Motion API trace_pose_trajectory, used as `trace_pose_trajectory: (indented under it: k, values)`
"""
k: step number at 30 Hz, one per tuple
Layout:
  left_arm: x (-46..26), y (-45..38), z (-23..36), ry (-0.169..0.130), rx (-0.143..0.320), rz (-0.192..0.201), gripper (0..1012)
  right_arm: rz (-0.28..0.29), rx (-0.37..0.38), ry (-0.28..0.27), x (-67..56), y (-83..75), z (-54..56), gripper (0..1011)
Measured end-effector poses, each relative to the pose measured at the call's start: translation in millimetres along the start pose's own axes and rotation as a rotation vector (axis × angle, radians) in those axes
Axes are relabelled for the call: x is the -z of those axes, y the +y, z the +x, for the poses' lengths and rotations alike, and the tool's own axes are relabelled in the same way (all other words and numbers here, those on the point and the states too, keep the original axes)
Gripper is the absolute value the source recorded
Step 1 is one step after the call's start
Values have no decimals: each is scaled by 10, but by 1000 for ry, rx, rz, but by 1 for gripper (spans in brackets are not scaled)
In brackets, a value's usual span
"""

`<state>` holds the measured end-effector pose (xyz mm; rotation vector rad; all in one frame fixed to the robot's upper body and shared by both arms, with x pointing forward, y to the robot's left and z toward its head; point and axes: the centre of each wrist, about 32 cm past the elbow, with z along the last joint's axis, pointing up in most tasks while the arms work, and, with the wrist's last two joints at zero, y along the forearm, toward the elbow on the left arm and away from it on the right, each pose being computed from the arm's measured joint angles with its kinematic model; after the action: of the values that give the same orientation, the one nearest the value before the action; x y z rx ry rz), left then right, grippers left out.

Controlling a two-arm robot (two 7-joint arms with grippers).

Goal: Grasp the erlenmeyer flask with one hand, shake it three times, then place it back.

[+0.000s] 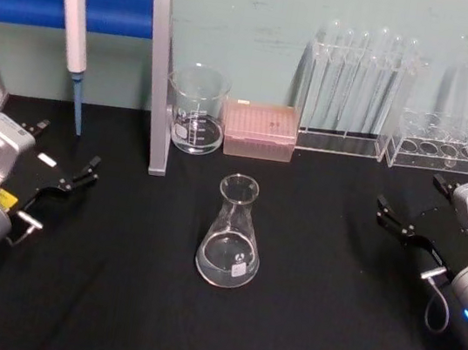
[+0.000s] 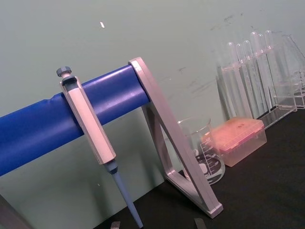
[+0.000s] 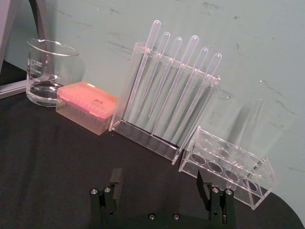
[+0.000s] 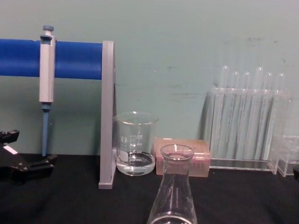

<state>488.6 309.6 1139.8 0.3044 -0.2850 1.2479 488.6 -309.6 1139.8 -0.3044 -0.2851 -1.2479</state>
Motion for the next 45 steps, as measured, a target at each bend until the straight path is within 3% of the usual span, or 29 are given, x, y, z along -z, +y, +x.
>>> trace_pose_trajectory:
  k: [17,32,40,45]
  values:
    - [0,0,0,0,0,0,1001,0,-2,-2,-1,0,2,1000]
    - [0,0,0,0,0,0,1001,17,-78,-15,2,-45,28,1000]
    - [0,0,0,0,0,0,1001,24,-160,19,-13,-133,86,1000]
    - [0,0,0,0,0,0,1001,62,-251,67,-46,-212,133,1000]
